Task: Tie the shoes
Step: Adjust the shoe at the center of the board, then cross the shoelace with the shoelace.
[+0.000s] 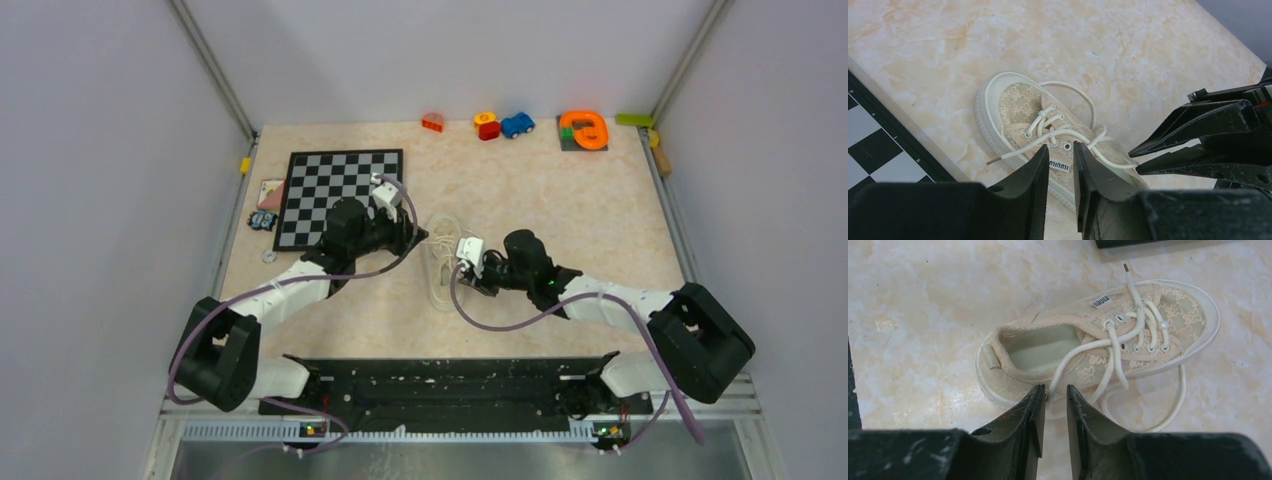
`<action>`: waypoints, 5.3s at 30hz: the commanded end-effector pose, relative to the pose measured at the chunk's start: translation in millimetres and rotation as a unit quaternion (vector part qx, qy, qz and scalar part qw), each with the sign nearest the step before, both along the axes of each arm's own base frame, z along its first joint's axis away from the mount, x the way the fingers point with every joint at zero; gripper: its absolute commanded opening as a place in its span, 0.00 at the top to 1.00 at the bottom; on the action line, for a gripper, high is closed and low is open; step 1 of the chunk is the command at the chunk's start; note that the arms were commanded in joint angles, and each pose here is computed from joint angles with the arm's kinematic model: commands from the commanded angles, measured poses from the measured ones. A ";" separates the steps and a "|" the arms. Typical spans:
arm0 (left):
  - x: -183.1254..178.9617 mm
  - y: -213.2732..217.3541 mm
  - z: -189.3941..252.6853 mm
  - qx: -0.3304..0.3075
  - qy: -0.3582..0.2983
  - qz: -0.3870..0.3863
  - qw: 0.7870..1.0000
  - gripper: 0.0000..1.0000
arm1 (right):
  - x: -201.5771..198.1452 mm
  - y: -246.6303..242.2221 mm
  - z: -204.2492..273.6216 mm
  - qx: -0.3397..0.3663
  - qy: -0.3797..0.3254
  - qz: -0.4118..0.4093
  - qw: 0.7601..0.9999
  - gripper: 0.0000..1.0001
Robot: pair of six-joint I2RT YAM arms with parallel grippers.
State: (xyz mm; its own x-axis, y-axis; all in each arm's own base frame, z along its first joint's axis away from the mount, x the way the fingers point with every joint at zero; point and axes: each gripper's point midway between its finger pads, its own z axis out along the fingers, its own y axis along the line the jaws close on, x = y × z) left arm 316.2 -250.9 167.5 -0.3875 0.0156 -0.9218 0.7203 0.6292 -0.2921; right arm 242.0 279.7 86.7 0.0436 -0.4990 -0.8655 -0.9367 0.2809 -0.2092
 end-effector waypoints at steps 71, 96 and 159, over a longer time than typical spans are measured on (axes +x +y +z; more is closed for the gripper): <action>-15.3 -45.1 10.6 -0.068 -0.169 -0.227 0.957 0.49 | 40.3 41.4 107.5 0.133 0.132 0.036 0.982 1.00; -0.3 -34.7 -3.8 -0.029 -0.151 -0.170 0.973 1.00 | 60.7 -42.2 111.3 0.240 0.091 -0.142 0.956 0.51; -2.9 -28.5 -0.2 -0.014 -0.147 -0.158 0.976 1.00 | 123.8 -57.6 68.8 0.103 0.161 -0.336 0.922 1.00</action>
State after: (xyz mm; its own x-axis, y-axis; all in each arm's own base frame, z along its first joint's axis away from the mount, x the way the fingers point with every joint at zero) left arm 310.3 -277.7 146.5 -0.1547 0.0808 -0.9847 0.9242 0.3641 -0.1153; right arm 361.8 207.8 104.5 -0.6217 -0.2473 -0.7432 -0.4858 0.8661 0.1182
